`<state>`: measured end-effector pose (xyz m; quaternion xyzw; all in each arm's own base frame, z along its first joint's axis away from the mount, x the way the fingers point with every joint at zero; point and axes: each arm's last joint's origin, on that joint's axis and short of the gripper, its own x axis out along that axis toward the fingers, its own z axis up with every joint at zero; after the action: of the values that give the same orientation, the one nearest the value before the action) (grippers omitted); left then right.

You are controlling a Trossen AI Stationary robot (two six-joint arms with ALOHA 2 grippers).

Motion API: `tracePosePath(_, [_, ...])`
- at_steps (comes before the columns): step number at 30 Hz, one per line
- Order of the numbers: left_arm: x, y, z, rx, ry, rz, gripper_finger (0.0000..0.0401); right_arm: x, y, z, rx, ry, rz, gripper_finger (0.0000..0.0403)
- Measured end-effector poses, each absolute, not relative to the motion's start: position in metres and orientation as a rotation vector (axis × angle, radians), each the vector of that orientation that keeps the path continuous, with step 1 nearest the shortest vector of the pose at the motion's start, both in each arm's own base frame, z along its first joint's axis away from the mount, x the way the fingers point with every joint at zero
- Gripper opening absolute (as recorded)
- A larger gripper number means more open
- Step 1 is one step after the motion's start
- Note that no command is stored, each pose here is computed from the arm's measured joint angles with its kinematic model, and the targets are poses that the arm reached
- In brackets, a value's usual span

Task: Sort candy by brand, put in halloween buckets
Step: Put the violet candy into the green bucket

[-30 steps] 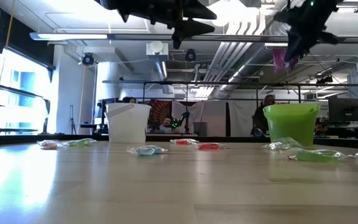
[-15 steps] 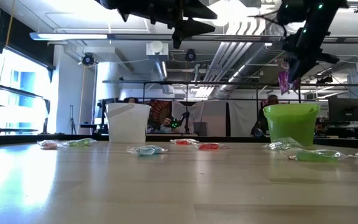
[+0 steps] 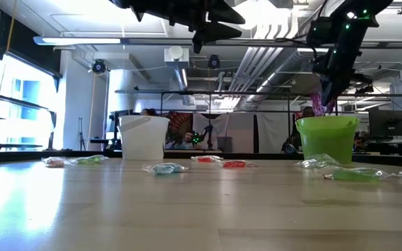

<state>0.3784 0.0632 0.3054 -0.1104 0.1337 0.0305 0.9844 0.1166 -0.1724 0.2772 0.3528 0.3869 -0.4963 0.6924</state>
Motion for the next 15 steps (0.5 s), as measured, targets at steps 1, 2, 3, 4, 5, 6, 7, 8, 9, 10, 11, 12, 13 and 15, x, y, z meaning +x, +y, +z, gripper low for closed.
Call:
tracePosePath(1, [0.378, 0.063, 0.305, -0.222, 0.269, 0.062, 0.0150, 0.116, -0.175, 0.276, 0.791, 0.867, -1.103, 0.0007])
tracePosePath(2, [0.378, 0.063, 0.305, -0.222, 0.269, 0.062, 0.0150, 0.115, -0.177, 0.275, 0.797, 0.867, -1.107, 0.0007])
tracePosePath(3, [0.378, 0.063, 0.305, -0.222, 0.269, 0.062, 0.0150, 0.114, -0.179, 0.274, 0.801, 0.870, -1.114, 0.0007])
tracePosePath(4, [0.378, 0.063, 0.305, -0.222, 0.269, 0.062, 0.0150, 0.114, -0.181, 0.273, 0.808, 0.871, -1.120, 0.0007])
tracePosePath(5, [0.378, 0.063, 0.305, -0.222, 0.269, 0.062, 0.0150, 0.113, -0.184, 0.271, 0.815, 0.870, -1.124, 0.0007])
tracePosePath(6, [0.378, 0.063, 0.305, -0.222, 0.270, 0.062, 0.0150, 0.113, -0.186, 0.270, 0.822, 0.869, -1.122, 0.0007])
tracePosePath(7, [0.378, 0.063, 0.305, -0.222, 0.270, 0.062, 0.0150, 0.113, -0.187, 0.269, 0.833, 0.870, -1.117, 0.0007])
tracePosePath(8, [0.378, 0.063, 0.305, -0.222, 0.271, 0.062, 0.0150, 0.114, -0.189, 0.267, 0.845, 0.874, -1.115, 0.0007])
tracePosePath(9, [0.378, 0.063, 0.305, -0.223, 0.275, 0.062, 0.0150, 0.114, -0.191, 0.265, 0.856, 0.881, -1.111, 0.0007])
tracePosePath(10, [0.378, 0.063, 0.305, -0.224, 0.278, 0.062, 0.0150, 0.115, -0.193, 0.262, 0.871, 0.888, -1.103, 0.0007])
tracePosePath(11, [0.378, 0.063, 0.304, -0.225, 0.282, 0.063, 0.0150, 0.116, -0.194, 0.260, 0.886, 0.895, -1.085, 0.0007])
tracePosePath(12, [0.378, 0.063, 0.304, -0.225, 0.285, 0.065, 0.0150, 0.117, -0.196, 0.257, 0.900, 0.903, -1.071, 0.0007])
tracePosePath(13, [0.378, 0.064, 0.304, -0.224, 0.286, 0.075, 0.0150, 0.118, -0.197, 0.255, 0.912, 0.913, -1.069, 0.0009])
tracePosePath(15, [0.378, 0.064, 0.303, -0.220, 0.287, 0.099, 0.0150, 0.120, -0.200, 0.250, 0.933, 0.928, -1.079, 0.0016])
